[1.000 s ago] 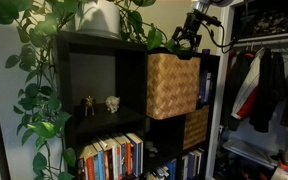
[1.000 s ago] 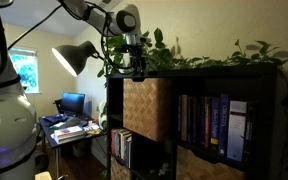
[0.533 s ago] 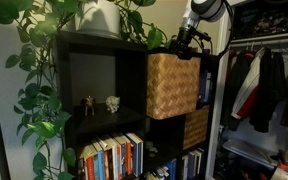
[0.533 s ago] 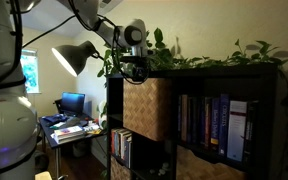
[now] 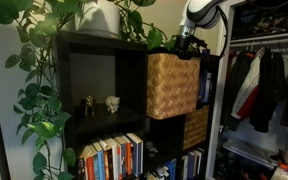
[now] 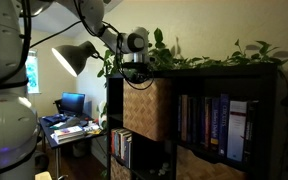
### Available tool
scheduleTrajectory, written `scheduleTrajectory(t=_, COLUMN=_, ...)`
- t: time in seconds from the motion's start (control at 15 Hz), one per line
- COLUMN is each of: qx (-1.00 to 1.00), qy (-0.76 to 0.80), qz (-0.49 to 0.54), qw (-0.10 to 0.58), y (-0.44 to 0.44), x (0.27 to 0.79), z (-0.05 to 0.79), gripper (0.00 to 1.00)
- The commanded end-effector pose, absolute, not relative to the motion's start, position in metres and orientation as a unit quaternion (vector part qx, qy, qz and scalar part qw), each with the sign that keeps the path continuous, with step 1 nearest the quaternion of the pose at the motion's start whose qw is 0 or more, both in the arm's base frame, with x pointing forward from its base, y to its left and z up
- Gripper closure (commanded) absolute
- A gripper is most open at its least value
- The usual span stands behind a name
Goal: Pull out the top brown basket then remove the black sock from the basket and close push in the brown basket
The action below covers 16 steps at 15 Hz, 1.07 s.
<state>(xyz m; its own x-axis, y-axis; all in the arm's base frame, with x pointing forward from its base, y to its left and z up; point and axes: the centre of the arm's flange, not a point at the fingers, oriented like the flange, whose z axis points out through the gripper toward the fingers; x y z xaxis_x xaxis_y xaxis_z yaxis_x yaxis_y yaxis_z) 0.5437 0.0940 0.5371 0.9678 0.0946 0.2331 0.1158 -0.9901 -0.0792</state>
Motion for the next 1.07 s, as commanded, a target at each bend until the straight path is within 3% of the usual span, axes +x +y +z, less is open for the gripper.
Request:
scheduleTrajectory(t=0.0, qx=-0.991, qy=-0.082, qz=-0.101, qw=0.038, y=0.099, x=0.554, z=0.528, gripper=0.0)
scheduleTrajectory(t=0.87, qx=-0.987, qy=-0.152, qz=-0.035, qw=-0.029, y=0.114, x=0.566, z=0.499, gripper=0.0)
scheduleTrajectory(t=0.93, qx=-0.987, qy=-0.152, qz=-0.032, qw=-0.028, y=0.114, x=0.567, z=0.497, gripper=0.25)
scheduleTrajectory(t=1.0, qx=-0.988, qy=-0.151, qz=-0.031, qw=-0.028, y=0.114, x=0.567, z=0.496, gripper=0.28)
